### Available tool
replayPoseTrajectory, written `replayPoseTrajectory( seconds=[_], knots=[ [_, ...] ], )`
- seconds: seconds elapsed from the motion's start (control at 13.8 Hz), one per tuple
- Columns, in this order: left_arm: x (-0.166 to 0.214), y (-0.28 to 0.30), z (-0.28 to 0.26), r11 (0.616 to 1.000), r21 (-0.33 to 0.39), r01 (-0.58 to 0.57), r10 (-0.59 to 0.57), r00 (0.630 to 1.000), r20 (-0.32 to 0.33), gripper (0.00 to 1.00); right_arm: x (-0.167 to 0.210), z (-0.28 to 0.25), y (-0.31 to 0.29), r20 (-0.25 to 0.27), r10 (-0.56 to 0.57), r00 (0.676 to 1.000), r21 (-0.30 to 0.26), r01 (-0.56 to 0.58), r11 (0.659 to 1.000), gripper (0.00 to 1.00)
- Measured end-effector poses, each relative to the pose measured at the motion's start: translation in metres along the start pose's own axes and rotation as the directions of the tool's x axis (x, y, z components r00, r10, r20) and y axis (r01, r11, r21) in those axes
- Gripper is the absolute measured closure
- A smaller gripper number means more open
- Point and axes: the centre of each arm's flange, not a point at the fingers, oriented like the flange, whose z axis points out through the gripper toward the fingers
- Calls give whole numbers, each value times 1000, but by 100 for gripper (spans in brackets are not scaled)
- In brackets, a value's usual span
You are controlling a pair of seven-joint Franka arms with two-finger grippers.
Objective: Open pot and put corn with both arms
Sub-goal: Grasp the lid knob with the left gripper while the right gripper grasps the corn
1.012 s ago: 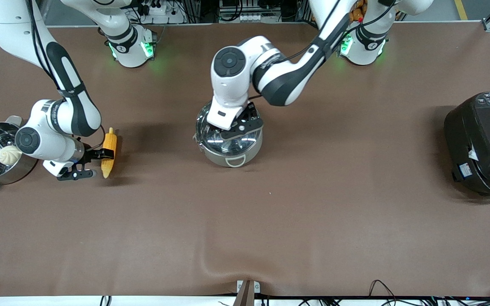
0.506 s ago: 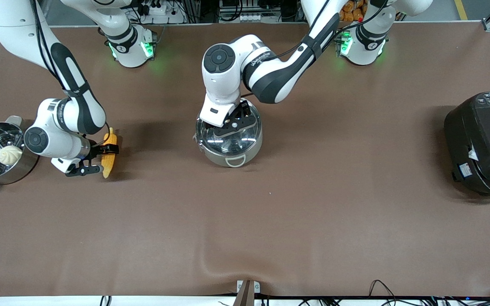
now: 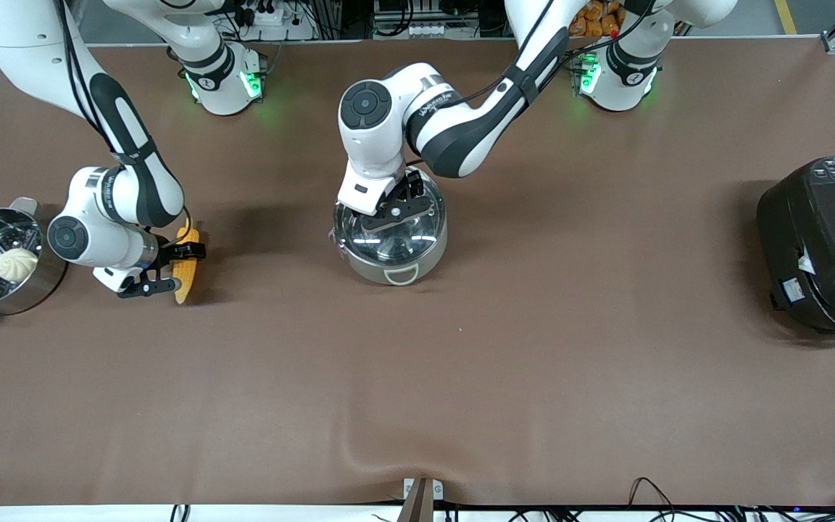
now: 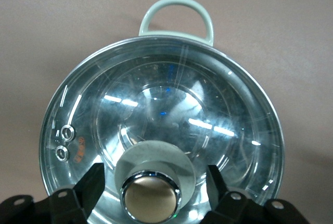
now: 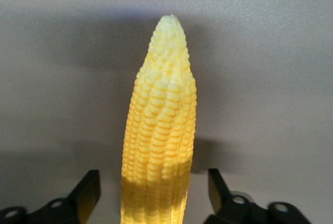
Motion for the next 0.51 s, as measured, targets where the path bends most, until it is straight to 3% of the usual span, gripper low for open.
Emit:
replayPoseTrajectory(
  seconds=[0.22,0.29,0.36,0.51],
  knots=[
    [-1,-1,3,1000,12,-1,1,1000,4,21,1,-2,0,-6,-22,1000,-1,22,1000,47],
    [-1,-1,3,1000,14,-1,1,1000,4,26,1,-3,0,-8,-24,1000,-2,24,1000,55],
    [-1,-1,4,1000,16,-1,1,1000,5,31,2,-4,0,-10,-25,1000,-2,25,1000,55],
    [-1,-2,5,1000,19,-1,1,1000,5,34,3,-5,1,-14,-27,1000,-3,27,1000,64]
  ],
)
